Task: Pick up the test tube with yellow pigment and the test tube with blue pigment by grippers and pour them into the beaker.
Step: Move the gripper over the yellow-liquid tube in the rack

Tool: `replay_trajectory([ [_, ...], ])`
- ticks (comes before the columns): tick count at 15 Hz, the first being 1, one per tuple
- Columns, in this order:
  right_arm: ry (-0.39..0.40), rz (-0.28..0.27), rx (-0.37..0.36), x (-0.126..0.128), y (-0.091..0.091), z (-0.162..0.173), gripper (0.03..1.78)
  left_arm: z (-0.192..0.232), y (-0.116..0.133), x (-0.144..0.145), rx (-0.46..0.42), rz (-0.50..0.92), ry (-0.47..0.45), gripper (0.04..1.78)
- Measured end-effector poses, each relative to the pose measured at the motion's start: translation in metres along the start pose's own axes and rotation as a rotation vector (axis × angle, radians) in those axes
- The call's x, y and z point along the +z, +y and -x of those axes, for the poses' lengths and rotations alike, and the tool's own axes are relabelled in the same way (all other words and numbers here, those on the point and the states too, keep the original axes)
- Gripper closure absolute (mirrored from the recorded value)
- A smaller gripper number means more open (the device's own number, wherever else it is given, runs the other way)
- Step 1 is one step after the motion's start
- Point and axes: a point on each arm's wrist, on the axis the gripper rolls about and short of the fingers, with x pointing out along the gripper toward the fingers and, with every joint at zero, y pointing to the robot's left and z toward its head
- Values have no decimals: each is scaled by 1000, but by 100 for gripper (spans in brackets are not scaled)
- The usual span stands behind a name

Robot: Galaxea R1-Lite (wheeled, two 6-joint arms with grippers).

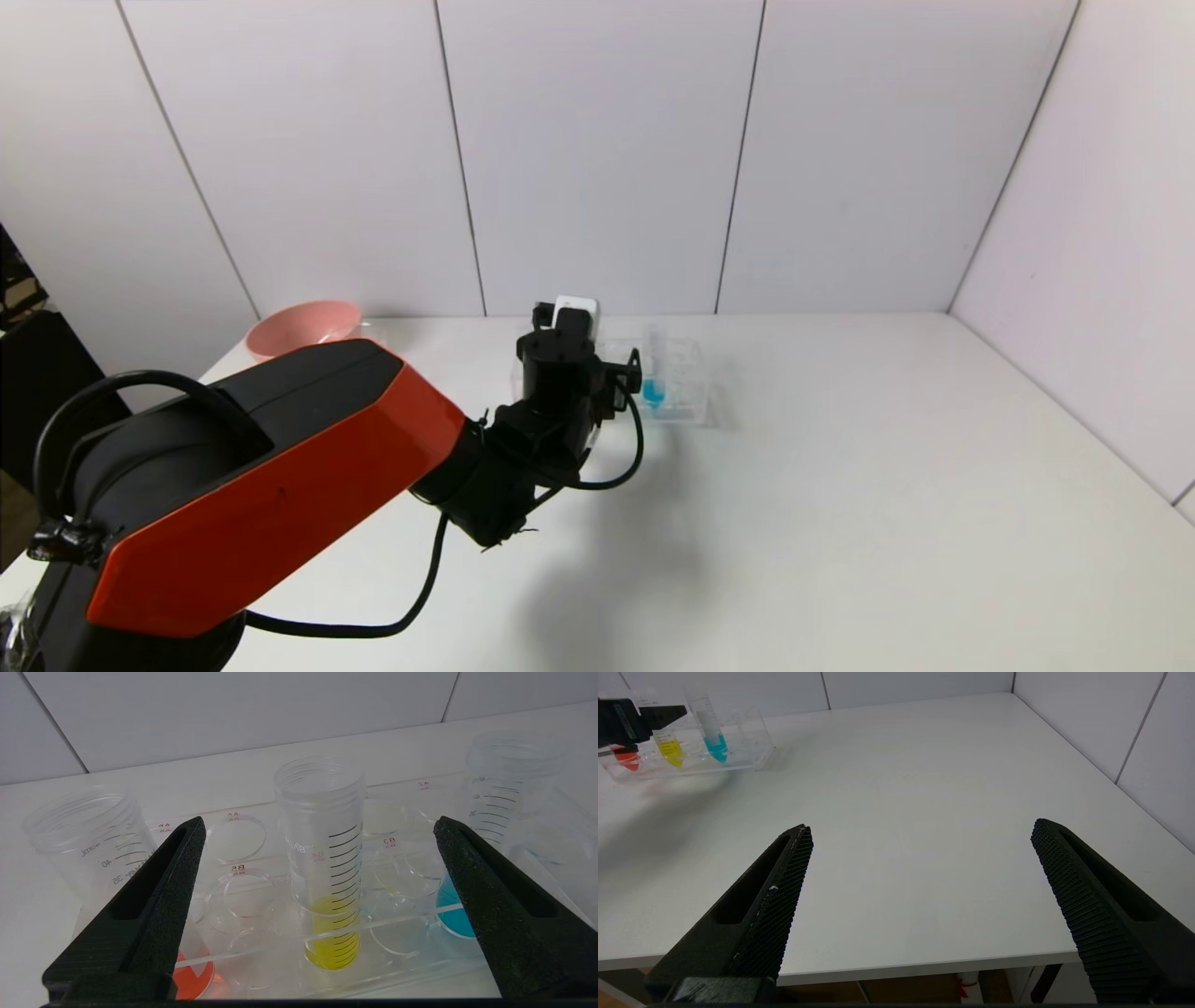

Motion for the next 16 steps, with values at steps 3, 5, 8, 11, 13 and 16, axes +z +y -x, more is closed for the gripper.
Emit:
replay_trajectory([
  [3,0,0,0,0,0,0,10,-1,1,-1,6,-1,3,20],
  [5,0,0,0,0,0,0,10,-1,2,-2,10,-1,5,39],
  [8,0,0,0,0,0,0,10,-1,2,-2,9,-2,6,85],
  [11,0,0,0,0,0,0,10,0,1,-3,0,-2,8,130],
  [13,0,0,0,0,0,0,10,0,1,-3,1,-2,9,137],
  [16,0,0,0,0,0,0,10,1,2,-2,4,-2,9,137],
])
